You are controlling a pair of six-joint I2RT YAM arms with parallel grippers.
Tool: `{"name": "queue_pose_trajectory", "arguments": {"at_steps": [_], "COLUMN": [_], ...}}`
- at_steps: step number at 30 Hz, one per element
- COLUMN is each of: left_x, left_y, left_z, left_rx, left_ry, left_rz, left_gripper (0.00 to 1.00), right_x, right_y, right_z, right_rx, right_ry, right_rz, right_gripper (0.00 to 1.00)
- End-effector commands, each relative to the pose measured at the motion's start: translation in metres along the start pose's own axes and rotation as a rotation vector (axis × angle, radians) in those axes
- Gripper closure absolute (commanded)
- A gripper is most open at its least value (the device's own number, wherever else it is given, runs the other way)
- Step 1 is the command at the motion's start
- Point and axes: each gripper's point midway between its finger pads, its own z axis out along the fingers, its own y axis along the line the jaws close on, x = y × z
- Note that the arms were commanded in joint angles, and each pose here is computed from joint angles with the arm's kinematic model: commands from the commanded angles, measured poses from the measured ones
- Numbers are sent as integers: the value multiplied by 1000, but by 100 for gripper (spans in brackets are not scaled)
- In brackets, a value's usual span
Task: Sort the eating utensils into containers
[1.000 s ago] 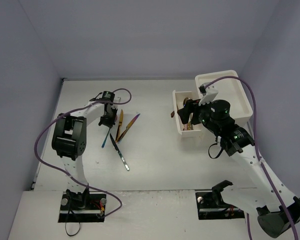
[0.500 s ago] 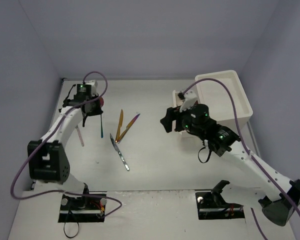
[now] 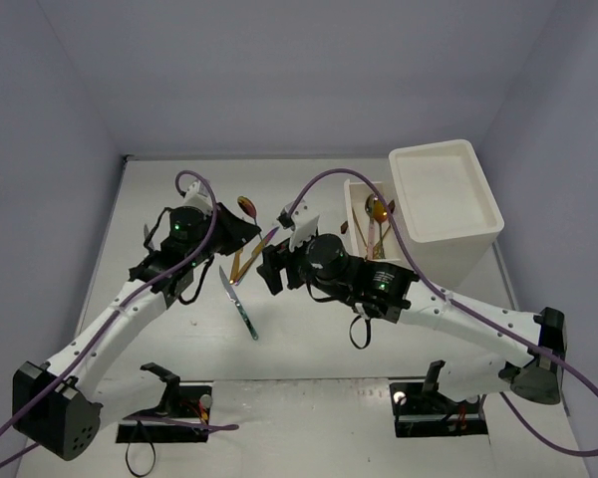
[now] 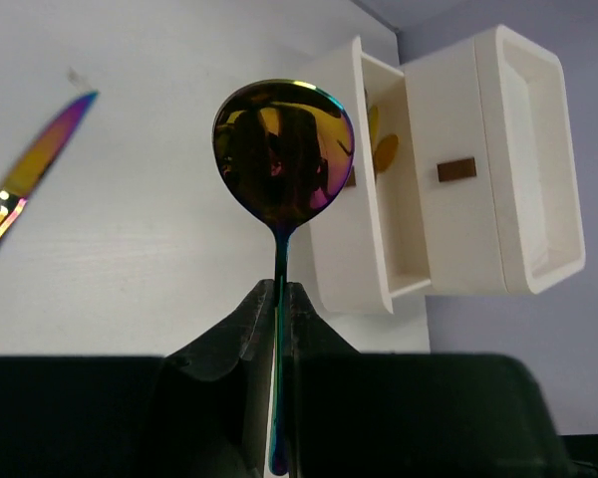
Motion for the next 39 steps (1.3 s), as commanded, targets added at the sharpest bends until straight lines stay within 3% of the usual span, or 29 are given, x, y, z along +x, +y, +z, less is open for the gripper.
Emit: {"name": "queue_pose_trajectory", "arguments": {"at_steps": [1, 6, 12, 26, 33, 34, 36, 39], "left_x": [-27, -19, -8, 1, 3, 2, 2, -4], "left_y": [-63, -72, -77, -74, -73, -73, -65, -54], "left_z": [-19, -24, -26, -31, -31, -31, -32, -37], "left_rx": [194, 219, 235, 240, 238, 238, 203, 123], "left_ry": [-138, -132, -115, -102, -101, -103, -114, -128], "left_rz": [-77, -79, -77, -72, -50, -46, -24, 41], "left_gripper": [100, 100, 100, 100, 100, 94, 62, 44], "right_x": [-37, -31, -24, -11, -9, -11, -13, -13], "right_y": [2, -4, -9, -16, -25, -26, -36, -50], "right_z": [3, 10, 16, 26, 23, 22, 17, 13], "right_rx": [58, 103, 133, 175, 217, 225, 256, 289], "right_ry": [-126, -116, -102, -71, -72, -77, -83, -80], "right_rz": [41, 37, 26, 2, -6, -7, -8, -4], "right_gripper": [32, 35, 47, 99, 100, 100, 100, 100]}}
